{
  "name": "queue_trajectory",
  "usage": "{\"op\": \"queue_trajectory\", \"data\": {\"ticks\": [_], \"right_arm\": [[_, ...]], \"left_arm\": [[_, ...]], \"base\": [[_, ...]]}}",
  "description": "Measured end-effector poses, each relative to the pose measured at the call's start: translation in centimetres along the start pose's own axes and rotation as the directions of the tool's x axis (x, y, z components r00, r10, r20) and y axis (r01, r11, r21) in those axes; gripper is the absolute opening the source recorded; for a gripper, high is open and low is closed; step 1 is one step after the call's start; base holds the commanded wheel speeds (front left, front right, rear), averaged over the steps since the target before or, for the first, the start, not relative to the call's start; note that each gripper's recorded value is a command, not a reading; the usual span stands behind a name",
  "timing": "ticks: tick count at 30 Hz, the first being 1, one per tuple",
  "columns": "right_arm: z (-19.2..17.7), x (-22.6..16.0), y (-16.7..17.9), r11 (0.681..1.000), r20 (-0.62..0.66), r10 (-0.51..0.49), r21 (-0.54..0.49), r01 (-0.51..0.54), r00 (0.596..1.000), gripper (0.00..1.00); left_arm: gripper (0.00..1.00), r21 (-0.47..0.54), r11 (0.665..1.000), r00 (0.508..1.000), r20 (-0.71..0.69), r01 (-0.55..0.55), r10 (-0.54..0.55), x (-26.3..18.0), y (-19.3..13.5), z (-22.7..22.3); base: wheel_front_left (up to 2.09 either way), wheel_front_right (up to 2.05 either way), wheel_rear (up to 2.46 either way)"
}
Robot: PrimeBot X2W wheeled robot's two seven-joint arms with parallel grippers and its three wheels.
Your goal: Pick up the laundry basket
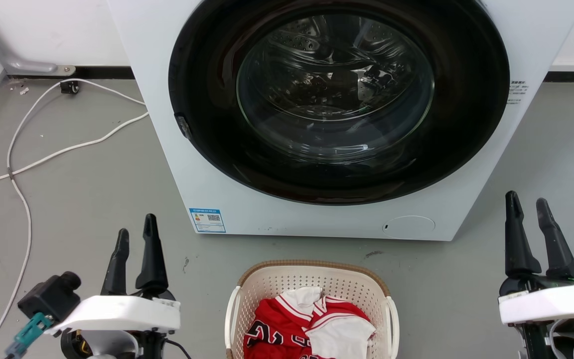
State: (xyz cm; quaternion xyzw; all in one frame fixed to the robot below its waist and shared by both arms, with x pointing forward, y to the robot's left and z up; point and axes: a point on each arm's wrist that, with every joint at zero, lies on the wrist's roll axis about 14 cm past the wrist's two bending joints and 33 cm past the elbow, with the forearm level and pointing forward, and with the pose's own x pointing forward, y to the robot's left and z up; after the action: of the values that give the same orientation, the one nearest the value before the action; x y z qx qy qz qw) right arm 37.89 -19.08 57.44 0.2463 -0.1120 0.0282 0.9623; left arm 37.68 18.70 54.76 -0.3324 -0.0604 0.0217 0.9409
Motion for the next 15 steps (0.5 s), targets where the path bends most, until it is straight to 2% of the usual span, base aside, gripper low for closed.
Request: {"op": "queue_trajectory", "data": {"ticks": [6, 15], "right_arm": [[-0.1, -0.4, -0.1, 0.996, -0.003, 0.003, -0.09, -0.004, 1.0, 1.0], [-0.4, -1.0, -0.1, 0.982, -0.007, 0.011, -0.19, -0.012, 1.0, 1.0]], "left_arm": [[1.0, 0.157, 0.986, 0.998, -0.022, 0.062, -0.06, -0.1, -1.6, -1.0], [1.0, 0.335, 0.935, 0.993, -0.062, 0.119, -0.104, -0.8, -3.1, -2.4]], "base": [[0.0, 0.0, 0.0], [0.0, 0.0, 0.0]]}}
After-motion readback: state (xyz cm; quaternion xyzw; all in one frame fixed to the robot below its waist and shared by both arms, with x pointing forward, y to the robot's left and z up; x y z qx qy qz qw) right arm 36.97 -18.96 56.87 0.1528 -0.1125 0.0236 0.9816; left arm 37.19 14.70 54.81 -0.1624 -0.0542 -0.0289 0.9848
